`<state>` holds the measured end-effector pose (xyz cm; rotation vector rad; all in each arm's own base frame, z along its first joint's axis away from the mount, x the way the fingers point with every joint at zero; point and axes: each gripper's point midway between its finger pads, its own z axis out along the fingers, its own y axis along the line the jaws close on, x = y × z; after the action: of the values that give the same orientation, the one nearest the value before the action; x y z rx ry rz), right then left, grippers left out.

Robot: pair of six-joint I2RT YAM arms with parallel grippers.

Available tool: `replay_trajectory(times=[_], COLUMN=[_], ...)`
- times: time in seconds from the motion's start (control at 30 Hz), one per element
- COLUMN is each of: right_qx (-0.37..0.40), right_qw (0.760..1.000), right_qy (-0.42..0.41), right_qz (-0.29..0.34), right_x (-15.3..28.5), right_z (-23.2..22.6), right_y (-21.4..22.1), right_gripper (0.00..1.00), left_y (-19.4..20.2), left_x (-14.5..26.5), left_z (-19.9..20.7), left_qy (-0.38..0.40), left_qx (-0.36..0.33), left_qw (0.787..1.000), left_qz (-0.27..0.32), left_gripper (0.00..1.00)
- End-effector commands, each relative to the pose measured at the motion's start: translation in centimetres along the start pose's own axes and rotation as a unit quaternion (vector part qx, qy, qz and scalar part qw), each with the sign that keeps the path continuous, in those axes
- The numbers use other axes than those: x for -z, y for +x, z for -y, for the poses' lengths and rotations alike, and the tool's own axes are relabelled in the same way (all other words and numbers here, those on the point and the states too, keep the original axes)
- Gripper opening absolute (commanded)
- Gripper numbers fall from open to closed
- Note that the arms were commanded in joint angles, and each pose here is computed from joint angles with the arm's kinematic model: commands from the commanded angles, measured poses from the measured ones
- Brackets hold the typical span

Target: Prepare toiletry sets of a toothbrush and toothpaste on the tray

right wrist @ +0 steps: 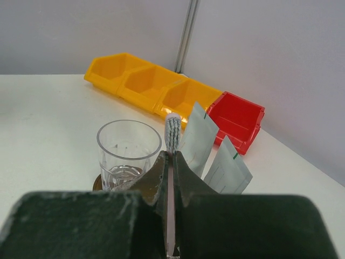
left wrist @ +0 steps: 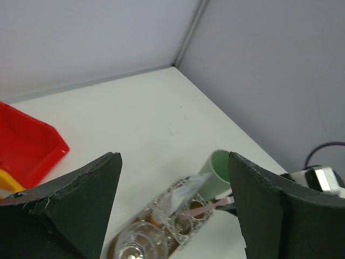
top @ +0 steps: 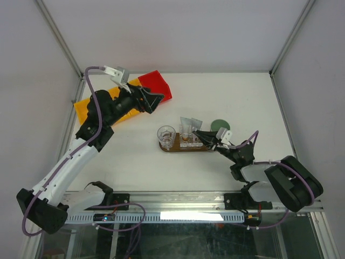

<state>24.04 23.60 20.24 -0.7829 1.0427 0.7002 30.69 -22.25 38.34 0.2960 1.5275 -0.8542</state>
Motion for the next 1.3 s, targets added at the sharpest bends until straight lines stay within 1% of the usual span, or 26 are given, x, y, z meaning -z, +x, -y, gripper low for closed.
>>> replay_trajectory(times=[0.0,0.07,0.17,0.23,0.3,0.37,0.43,0.5,0.6,0.67,0.77,0.83,0.9,0.93,0.97,1.0,1.03,1.13,1.23,1.27], right_qx=[0.029,0.030,0.030,0.029,0.029,0.029,0.030,0.029,0.026,0.024,0.024,0.025,0.024,0.024,0.025,0.025,0.026,0.027,0.028,0.028], right_qw=[0.998,0.998,0.998,0.998,0.998,0.998,0.998,0.998,0.998,0.998,0.998,0.998,0.998,0.998,0.997,0.997,0.997,0.997,0.997,0.997], right_qy=[0.007,0.008,0.008,0.007,0.006,0.005,0.002,-0.002,-0.010,-0.016,-0.022,-0.022,-0.024,-0.025,-0.027,-0.027,-0.027,-0.027,-0.028,-0.029], right_qz=[0.058,0.057,0.057,0.057,0.057,0.057,0.057,0.058,0.057,0.058,0.059,0.060,0.059,0.060,0.061,0.061,0.062,0.063,0.063,0.063], right_x=[-0.4,-0.3,-0.3,-0.3,-0.3,-0.2,-0.2,-0.2,-0.3,-0.3,-0.3,-0.2,-0.2,-0.2,-0.2,-0.2,-0.2,-0.2,-0.1,-0.1], right_z=[0.7,0.7,0.8,0.8,0.7,0.7,0.6,0.5,0.4,0.2,0.1,0.1,0.0,0.0,0.0,0.0,0.0,0.1,0.1,0.1], right_y=[-3.1,-3.0,-3.0,-3.0,-3.0,-3.0,-3.1,-3.1,-3.1,-3.1,-3.2,-3.2,-3.2,-3.3,-3.3,-3.4,-3.4,-3.5,-3.5,-3.6], right_gripper=[0.00,0.00,0.00,0.00,0.00,0.00,0.00,0.00,0.00,0.00,0.00,0.00,0.00,0.00,0.00,0.00,0.00,0.00,0.00,0.00], left_y=[2.3,4.3,7.0,8.3,9.3,10.2,10.8,11.4,11.9,12.8,14.0,14.5,15.0,15.1,15.4,15.6,15.9,16.6,16.4,17.2], left_x=[0.0,-0.6,-1.3,-1.7,-1.9,-2.0,-1.6,-0.9,-0.2,0.3,1.3,1.5,0.9,0.4,-0.1,-0.5,-1.0,-2.3,-3.2,-3.8], left_z=[4.7,5.7,7.4,8.5,9.8,10.8,11.7,11.7,11.6,12.1,13.4,13.8,13.4,12.9,12.5,12.2,12.0,11.3,11.1,10.7], left_qy=[0.063,0.035,0.002,-0.006,0.004,0.026,0.071,0.109,0.163,0.230,0.342,0.382,0.391,0.389,0.388,0.390,0.390,0.385,0.384,0.381], left_qx=[0.066,0.076,0.079,0.081,0.088,0.085,0.046,-0.023,-0.125,-0.176,-0.235,-0.256,-0.285,-0.295,-0.301,-0.306,-0.312,-0.330,-0.347,-0.346], left_qw=[0.995,0.993,0.989,0.985,0.981,0.978,0.976,0.973,0.957,0.933,0.886,0.865,0.855,0.852,0.850,0.848,0.845,0.840,0.836,0.836], left_qz=[-0.049,-0.080,-0.127,-0.149,-0.171,-0.190,-0.200,-0.201,-0.206,-0.213,-0.206,-0.198,-0.190,-0.189,-0.188,-0.189,-0.190,-0.193,-0.180,-0.190], left_gripper=[0.83,0.83,0.77,0.69,0.59,0.54,0.53,0.57,0.60,0.64,0.72,0.71,0.67,0.62,0.53,0.49,0.48,0.51,0.50,0.49])
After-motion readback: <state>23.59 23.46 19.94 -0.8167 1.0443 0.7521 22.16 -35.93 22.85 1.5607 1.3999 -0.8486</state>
